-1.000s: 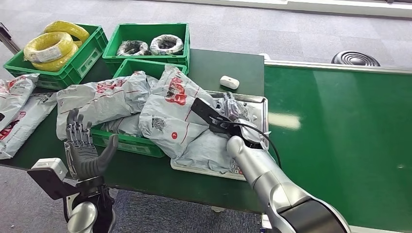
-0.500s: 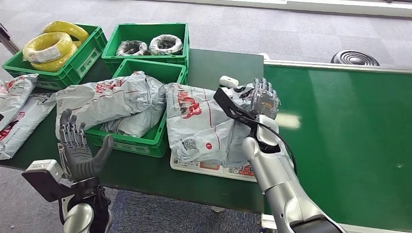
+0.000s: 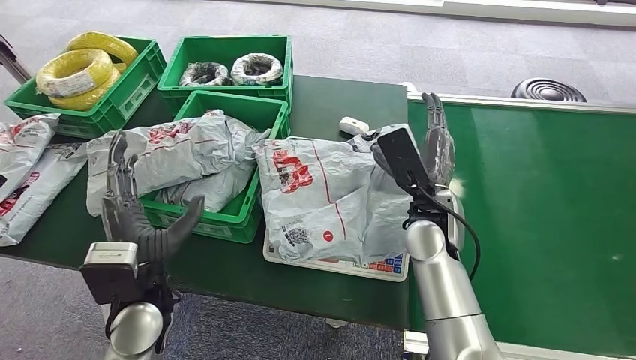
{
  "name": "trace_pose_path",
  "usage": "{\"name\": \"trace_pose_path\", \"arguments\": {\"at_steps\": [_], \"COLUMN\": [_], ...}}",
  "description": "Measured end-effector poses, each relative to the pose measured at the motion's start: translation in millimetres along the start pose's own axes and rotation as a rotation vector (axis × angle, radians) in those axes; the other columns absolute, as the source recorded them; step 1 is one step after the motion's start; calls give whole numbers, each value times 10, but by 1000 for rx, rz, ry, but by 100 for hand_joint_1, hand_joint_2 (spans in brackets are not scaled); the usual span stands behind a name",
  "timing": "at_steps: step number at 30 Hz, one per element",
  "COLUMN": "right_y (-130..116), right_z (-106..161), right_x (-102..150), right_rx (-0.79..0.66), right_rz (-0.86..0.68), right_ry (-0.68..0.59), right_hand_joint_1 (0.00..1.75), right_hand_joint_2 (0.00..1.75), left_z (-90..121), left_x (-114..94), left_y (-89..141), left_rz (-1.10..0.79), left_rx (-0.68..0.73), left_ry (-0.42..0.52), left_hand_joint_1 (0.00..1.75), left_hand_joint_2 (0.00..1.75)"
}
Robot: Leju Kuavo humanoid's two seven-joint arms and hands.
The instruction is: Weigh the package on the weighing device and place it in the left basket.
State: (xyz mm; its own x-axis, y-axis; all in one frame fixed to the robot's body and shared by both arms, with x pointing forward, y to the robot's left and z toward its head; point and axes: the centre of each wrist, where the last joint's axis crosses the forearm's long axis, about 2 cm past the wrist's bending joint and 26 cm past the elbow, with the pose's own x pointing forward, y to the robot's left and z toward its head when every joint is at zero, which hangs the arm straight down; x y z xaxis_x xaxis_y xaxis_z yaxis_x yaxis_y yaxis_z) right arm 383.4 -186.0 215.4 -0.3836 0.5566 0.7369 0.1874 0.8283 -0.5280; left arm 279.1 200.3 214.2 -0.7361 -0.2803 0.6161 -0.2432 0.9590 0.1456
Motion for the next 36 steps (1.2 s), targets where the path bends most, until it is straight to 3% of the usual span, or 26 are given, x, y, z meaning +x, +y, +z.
{"name": "trace_pose_path", "arguments": {"at_steps": [4, 8, 11, 14, 23, 30, 36], "right_y": [-33, -95, -172, -298, -689, -933, -1032], "right_z": [162, 370, 562, 776, 1141, 1299, 1337], "right_x": [-5, -56, -187, -318, -372, -292, -240], "right_rx": [-80, -128, -203, -380, -656, -773, -824], "right_rz": [-95, -150, -190, -191, -26, 29, 47], "right_ry": [-81, -83, -77, -111, -126, -232, -260], "right_hand_joint_1": [0, 0, 0, 0, 0, 0, 0], "right_hand_joint_2": [175, 175, 175, 175, 175, 175, 175], "left_z": [-479, -921, -1170, -1305, -1247, -971, -707], "left_x": [129, 190, 190, 159, 13, -125, -267], "left_y": [-201, -451, -707, -1005, -1670, -1918, -1970], "left_rz": [-58, -53, -76, -151, -318, -386, -487], "left_rx": [-114, -302, -447, -574, -882, -1100, -1273], "left_ry": [-57, -33, -14, 11, 126, 306, 390], "left_hand_joint_1": [0, 0, 0, 0, 0, 0, 0], "left_hand_joint_2": [175, 175, 175, 175, 175, 175, 175]}}
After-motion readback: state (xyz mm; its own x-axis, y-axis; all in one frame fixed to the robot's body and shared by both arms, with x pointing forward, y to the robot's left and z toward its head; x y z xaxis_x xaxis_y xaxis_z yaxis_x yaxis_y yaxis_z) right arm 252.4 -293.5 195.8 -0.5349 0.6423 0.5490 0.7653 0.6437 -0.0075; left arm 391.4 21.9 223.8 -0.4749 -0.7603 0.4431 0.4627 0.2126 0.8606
